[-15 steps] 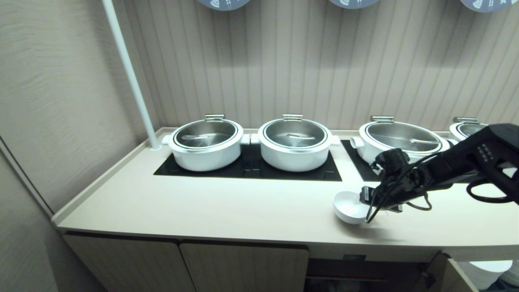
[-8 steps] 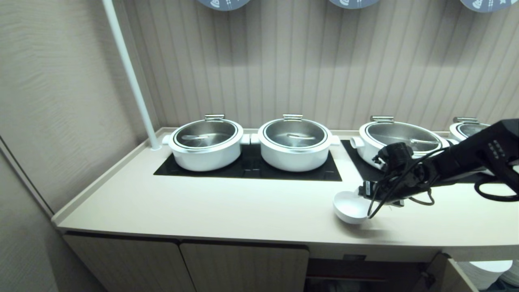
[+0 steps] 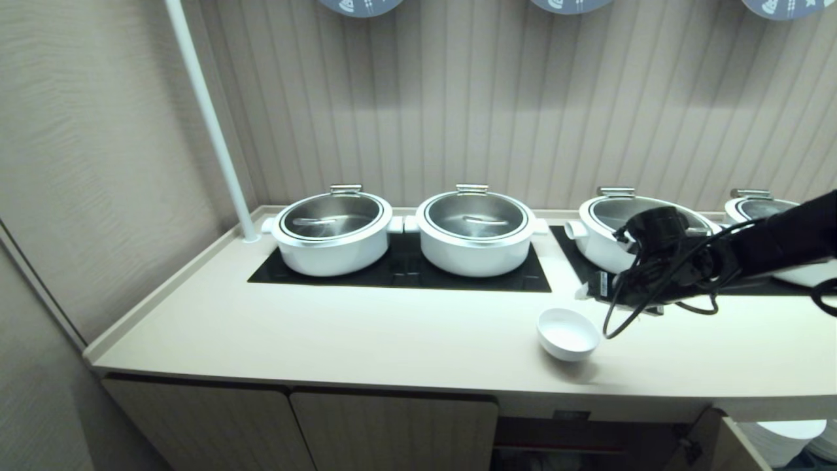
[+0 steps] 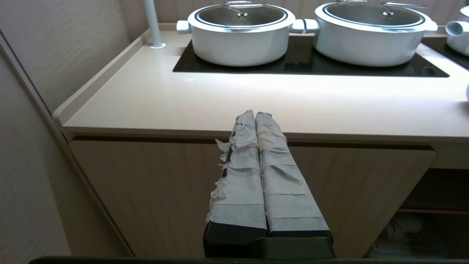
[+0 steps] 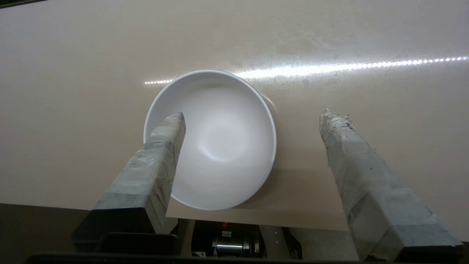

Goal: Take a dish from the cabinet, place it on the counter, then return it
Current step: Pick up the bowl from the table

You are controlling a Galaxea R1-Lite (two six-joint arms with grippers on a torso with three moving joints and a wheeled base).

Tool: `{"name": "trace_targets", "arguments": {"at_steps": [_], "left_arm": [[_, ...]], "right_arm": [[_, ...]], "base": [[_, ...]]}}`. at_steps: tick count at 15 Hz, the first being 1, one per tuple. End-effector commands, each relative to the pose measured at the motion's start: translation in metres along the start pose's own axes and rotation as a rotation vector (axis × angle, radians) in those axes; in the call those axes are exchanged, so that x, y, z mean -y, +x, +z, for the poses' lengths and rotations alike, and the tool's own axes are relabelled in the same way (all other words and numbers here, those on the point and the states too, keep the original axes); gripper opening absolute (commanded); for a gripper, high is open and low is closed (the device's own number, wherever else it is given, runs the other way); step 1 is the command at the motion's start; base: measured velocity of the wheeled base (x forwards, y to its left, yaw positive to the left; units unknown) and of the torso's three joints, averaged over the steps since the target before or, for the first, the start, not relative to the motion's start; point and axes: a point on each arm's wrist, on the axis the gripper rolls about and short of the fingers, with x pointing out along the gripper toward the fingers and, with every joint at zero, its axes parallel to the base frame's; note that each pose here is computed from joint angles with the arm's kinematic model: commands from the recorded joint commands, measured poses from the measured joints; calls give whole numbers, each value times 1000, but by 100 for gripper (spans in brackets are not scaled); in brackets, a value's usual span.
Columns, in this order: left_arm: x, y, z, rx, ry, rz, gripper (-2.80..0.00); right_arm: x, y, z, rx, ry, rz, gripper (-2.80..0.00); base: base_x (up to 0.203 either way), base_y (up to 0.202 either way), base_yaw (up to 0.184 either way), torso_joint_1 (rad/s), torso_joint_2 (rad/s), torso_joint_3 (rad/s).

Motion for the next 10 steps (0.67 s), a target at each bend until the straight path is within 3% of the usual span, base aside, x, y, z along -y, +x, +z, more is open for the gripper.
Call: {"name": "trace_targets", "arguments": {"at_steps": [1, 10], "left_arm": [[0, 0, 0, 1, 0, -1, -280], [0, 0, 0, 0, 0, -1, -280]], "right_arm": [[-3, -21, 4, 37, -3, 12, -280], [-6, -111, -20, 160, -22, 44, -280]], "base": [[0, 0, 0, 0, 0, 0], [0, 0, 0, 0, 0, 0]]}}
